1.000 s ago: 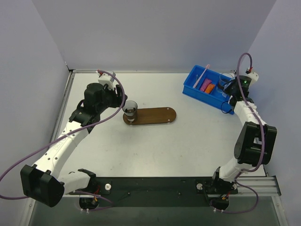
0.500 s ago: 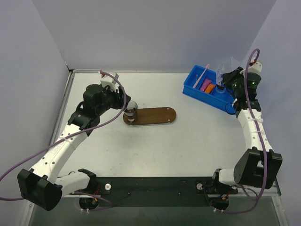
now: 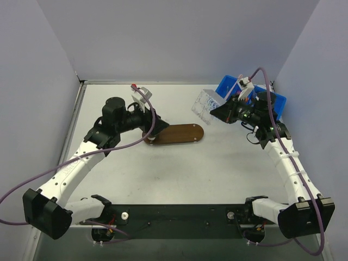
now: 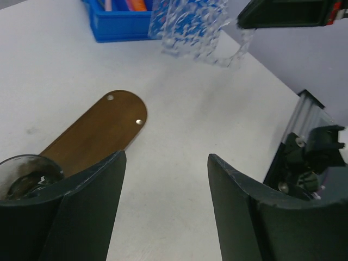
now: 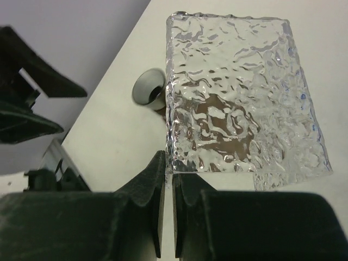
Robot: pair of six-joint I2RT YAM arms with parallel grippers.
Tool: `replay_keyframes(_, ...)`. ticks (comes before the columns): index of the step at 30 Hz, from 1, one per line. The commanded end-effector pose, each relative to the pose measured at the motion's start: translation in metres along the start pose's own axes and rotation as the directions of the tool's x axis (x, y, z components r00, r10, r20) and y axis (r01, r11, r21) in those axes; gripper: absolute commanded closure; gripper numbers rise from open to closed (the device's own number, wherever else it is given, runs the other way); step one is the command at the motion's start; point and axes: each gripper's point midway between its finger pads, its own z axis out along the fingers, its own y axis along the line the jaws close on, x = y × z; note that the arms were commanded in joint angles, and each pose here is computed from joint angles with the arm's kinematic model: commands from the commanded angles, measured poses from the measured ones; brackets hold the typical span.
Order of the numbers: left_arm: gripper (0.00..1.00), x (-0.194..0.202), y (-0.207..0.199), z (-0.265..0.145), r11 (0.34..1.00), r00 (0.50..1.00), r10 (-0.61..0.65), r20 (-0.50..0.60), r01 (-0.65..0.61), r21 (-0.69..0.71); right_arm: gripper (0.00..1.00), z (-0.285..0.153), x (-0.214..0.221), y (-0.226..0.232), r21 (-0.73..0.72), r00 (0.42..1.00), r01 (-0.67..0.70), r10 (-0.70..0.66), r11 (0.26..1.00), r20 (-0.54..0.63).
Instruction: Prepare toiletry sets of a toothbrush and toothpaste on the tray
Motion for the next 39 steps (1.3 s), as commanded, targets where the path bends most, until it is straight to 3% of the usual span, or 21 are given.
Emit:
replay_keyframes(1, 0.28, -0.026, -0.06, -0.003, 0.948, 0.999, 0.004, 0.046, -0.018, 0.319, 1.0, -0.013, 0.038, 0.054, -0.216, 0.987, 0.041, -0.074, 0.975, -0.145)
replay_keyframes(4, 0.28, -0.025, -0.07, 0.002, 0.916, 0.999, -0.031, 0.032, 0.016, 0.402, 1.0, -0.017, 0.053, 0.079, -0.304, 0.976, 0.024, -0.088, 0.952, -0.199)
replay_keyframes(11, 0.28, -0.02, -0.068, 0.009, 0.918, 0.997, -0.071, 0.007, 0.062, 0.391, 1.0, -0.027, 0.066, 0.113, -0.414, 0.962, 0.0, -0.113, 0.91, -0.248)
replay_keyframes(21, 0.28, -0.006, -0.077, 0.02, 0.889, 0.987, -0.148, -0.067, 0.162, 0.429, 1.0, -0.032, 0.071, 0.131, -0.462, 0.955, 0.016, -0.151, 0.887, -0.255)
replay_keyframes(25, 0.33, -0.006, -0.083, 0.022, 0.856, 0.979, -0.188, -0.076, 0.201, 0.477, 1.0, -0.032, 0.07, 0.133, -0.471, 0.955, 0.018, -0.155, 0.882, -0.254)
replay_keyframes(35, 0.66, -0.005, -0.091, 0.02, 0.808, 0.965, -0.24, -0.106, 0.259, 0.529, 1.0, -0.032, 0.069, 0.133, -0.48, 0.955, 0.039, -0.174, 0.876, -0.241)
replay_keyframes(39, 0.86, -0.004, -0.093, 0.021, 0.792, 0.959, -0.258, -0.12, 0.281, 0.542, 1.0, -0.027, 0.07, 0.124, -0.442, 0.957, 0.037, -0.159, 0.896, -0.243)
